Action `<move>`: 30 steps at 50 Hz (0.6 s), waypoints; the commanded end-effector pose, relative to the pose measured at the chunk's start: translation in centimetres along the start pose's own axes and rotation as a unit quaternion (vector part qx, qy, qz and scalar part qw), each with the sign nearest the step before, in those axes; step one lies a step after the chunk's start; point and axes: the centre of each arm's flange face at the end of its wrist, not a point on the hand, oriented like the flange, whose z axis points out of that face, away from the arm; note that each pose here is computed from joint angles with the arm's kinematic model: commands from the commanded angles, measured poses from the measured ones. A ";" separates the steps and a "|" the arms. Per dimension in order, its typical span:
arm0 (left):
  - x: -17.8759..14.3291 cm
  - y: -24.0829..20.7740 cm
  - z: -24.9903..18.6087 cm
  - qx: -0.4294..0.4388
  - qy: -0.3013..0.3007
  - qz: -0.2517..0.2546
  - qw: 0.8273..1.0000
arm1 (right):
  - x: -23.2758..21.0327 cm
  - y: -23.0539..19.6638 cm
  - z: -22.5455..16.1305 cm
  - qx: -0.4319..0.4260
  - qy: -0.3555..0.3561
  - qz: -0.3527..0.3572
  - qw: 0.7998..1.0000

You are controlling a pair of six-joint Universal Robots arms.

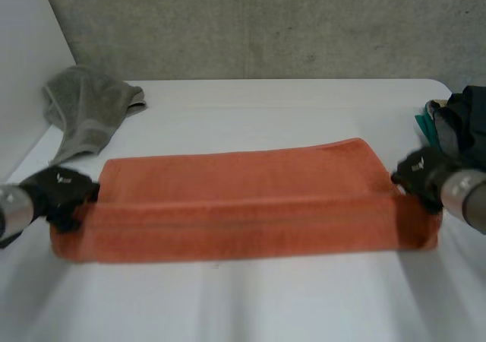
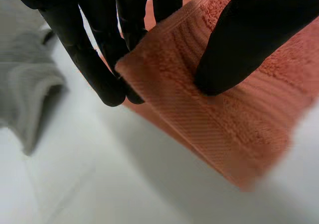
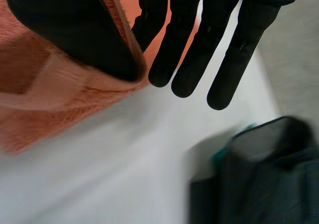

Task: Fold the laundry.

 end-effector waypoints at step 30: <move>-9.1 -11.3 3.8 0.317 -0.190 -0.171 0.913 | 12.8 -8.5 4.9 0.308 0.251 0.129 0.909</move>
